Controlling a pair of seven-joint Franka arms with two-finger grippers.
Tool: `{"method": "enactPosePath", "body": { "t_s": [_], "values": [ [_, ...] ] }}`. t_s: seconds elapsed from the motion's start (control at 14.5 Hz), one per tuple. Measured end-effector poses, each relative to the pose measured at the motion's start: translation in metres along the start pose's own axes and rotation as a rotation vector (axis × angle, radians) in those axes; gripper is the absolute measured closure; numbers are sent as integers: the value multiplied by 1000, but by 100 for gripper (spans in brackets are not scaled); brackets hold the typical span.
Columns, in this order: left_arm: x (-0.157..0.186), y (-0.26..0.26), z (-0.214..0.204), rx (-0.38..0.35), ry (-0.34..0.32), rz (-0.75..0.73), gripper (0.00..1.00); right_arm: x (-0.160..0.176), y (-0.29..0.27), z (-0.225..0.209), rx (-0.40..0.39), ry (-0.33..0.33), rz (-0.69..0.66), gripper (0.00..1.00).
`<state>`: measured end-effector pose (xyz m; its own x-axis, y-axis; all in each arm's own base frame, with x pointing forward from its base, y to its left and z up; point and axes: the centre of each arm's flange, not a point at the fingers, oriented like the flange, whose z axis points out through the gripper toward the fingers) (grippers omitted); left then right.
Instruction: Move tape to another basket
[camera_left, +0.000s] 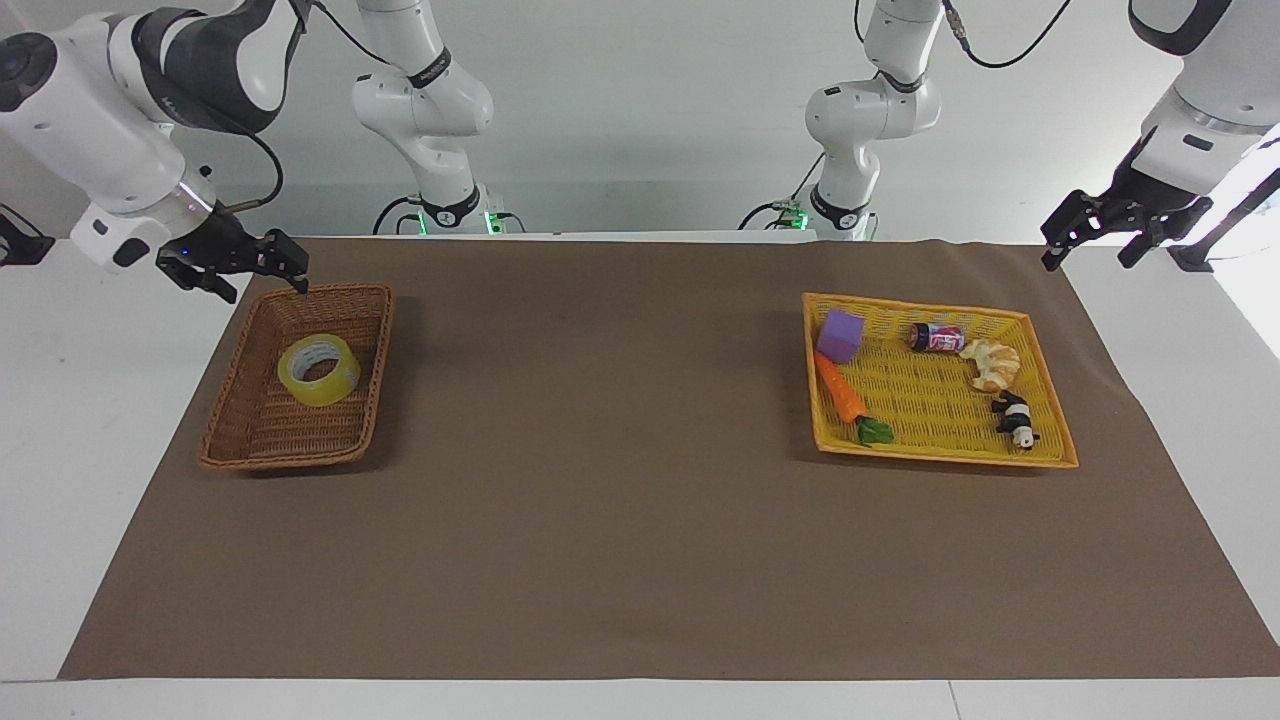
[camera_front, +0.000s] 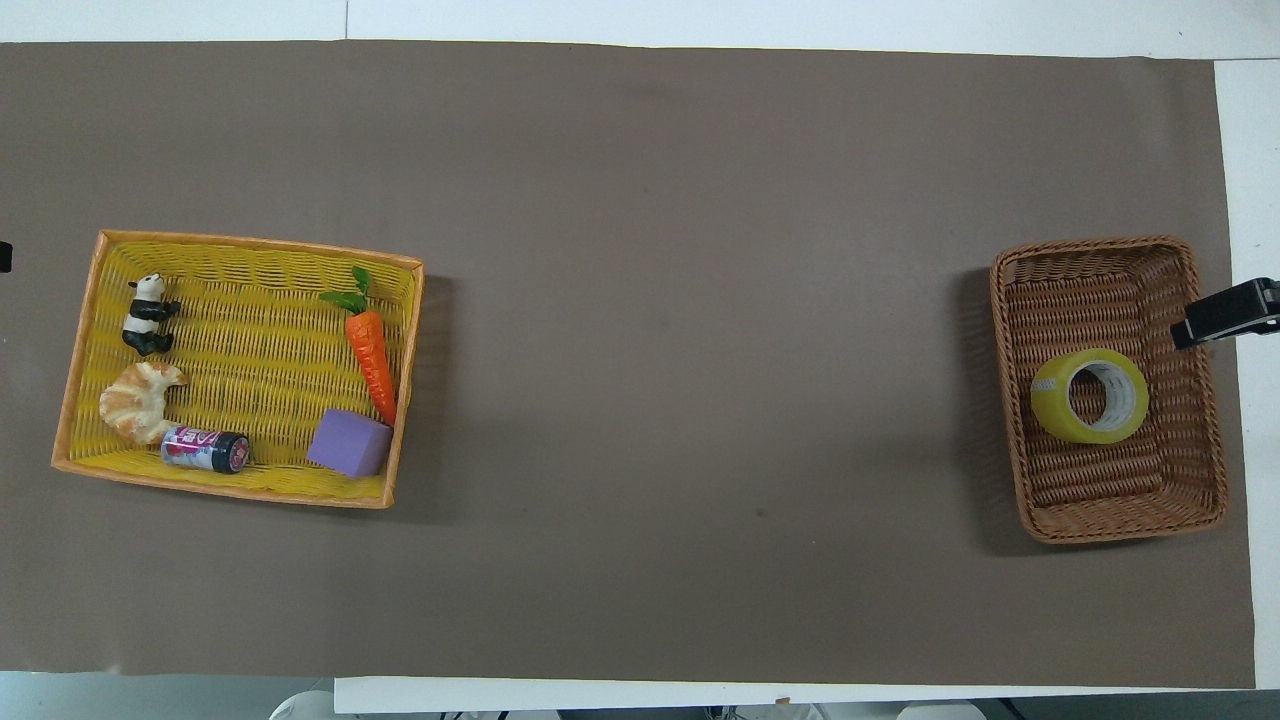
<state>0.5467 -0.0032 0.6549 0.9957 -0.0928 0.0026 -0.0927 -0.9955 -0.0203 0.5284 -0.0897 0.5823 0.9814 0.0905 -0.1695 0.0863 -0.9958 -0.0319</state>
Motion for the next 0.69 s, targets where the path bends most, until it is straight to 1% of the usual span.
{"method": "enactPosePath", "body": {
  "t_s": [0.21,0.48,0.69],
  "values": [
    [0,-2,8,-1,-17,-4,0,-2,-22,-24,-55,-2,-27,0],
    [-1,-5,12,-2,-26,-10,0,4,-25,-45,-69,30,-23,0],
    [-1,-5,12,-2,-26,-10,0,10,-24,-49,-70,24,1,0]
  ]
}}
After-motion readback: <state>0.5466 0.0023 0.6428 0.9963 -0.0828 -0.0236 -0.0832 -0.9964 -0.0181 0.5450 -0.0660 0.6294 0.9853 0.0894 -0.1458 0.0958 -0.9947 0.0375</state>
